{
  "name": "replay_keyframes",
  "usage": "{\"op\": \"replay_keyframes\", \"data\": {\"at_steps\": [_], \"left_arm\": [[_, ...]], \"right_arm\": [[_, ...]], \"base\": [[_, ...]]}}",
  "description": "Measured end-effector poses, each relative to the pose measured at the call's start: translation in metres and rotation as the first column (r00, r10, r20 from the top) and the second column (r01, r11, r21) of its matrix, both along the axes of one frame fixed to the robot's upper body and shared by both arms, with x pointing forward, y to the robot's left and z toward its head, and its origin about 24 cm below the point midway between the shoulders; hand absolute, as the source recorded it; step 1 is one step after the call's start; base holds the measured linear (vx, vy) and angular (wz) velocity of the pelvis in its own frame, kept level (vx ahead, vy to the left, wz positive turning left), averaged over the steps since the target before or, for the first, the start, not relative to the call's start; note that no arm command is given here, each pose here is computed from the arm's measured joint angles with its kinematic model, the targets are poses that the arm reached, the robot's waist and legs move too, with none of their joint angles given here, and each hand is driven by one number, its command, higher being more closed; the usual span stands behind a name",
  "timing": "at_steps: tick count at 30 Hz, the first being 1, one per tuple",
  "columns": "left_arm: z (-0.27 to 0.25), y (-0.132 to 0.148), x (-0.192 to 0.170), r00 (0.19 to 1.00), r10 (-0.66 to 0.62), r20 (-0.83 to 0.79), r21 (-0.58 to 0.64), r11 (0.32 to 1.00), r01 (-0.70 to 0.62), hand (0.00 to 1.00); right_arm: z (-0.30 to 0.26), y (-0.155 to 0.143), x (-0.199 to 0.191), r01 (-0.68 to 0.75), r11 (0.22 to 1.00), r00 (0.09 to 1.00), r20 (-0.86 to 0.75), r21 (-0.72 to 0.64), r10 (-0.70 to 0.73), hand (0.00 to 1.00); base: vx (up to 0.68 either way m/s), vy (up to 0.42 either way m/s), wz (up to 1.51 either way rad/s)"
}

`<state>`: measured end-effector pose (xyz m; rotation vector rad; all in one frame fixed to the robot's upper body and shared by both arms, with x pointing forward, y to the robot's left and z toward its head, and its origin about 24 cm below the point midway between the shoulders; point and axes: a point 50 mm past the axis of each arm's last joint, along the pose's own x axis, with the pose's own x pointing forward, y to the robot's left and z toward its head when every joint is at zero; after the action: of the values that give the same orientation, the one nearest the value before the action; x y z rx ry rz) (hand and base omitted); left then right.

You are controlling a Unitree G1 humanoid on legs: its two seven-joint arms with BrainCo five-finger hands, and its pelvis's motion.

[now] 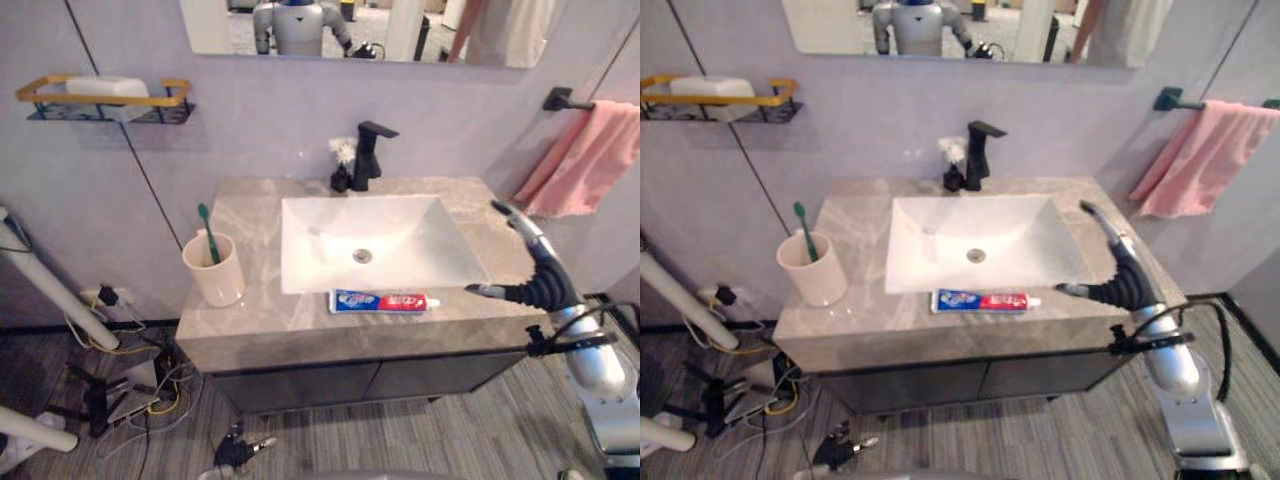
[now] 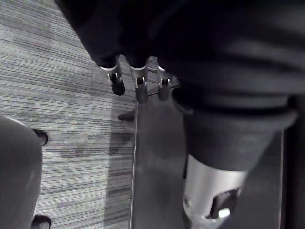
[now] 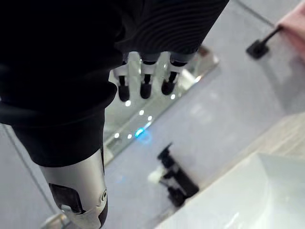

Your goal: Organize washtable

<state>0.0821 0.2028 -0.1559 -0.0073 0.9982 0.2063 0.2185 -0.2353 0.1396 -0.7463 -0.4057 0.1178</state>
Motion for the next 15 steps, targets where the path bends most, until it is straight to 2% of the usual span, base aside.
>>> {"op": "replay_keyframes", "data": {"at_steps": [5, 9, 15], "left_arm": [[-0.001, -0.001, 0.005, 0.999, -0.043, -0.007, -0.003, 0.999, 0.043, 0.00], [-0.001, -0.005, 0.010, 0.997, -0.075, -0.004, -0.015, 0.997, 0.075, 0.00], [0.000, -0.007, 0.016, 0.996, -0.088, 0.004, -0.018, 0.996, 0.088, 0.00]], "right_arm": [[-0.023, 0.021, 0.009, -0.099, 0.995, 0.989, -0.113, 0.004, 0.099, 0.00], [-0.046, 0.032, 0.014, -0.134, 0.991, 0.966, -0.228, -0.029, 0.124, 0.00], [-0.063, 0.049, 0.020, -0.163, 0.982, 0.950, -0.284, -0.098, 0.129, 0.00]], "base": [[0.00, -0.003, 0.01], [-0.02, -0.016, 0.10], [-0.02, -0.011, 0.08]]}}
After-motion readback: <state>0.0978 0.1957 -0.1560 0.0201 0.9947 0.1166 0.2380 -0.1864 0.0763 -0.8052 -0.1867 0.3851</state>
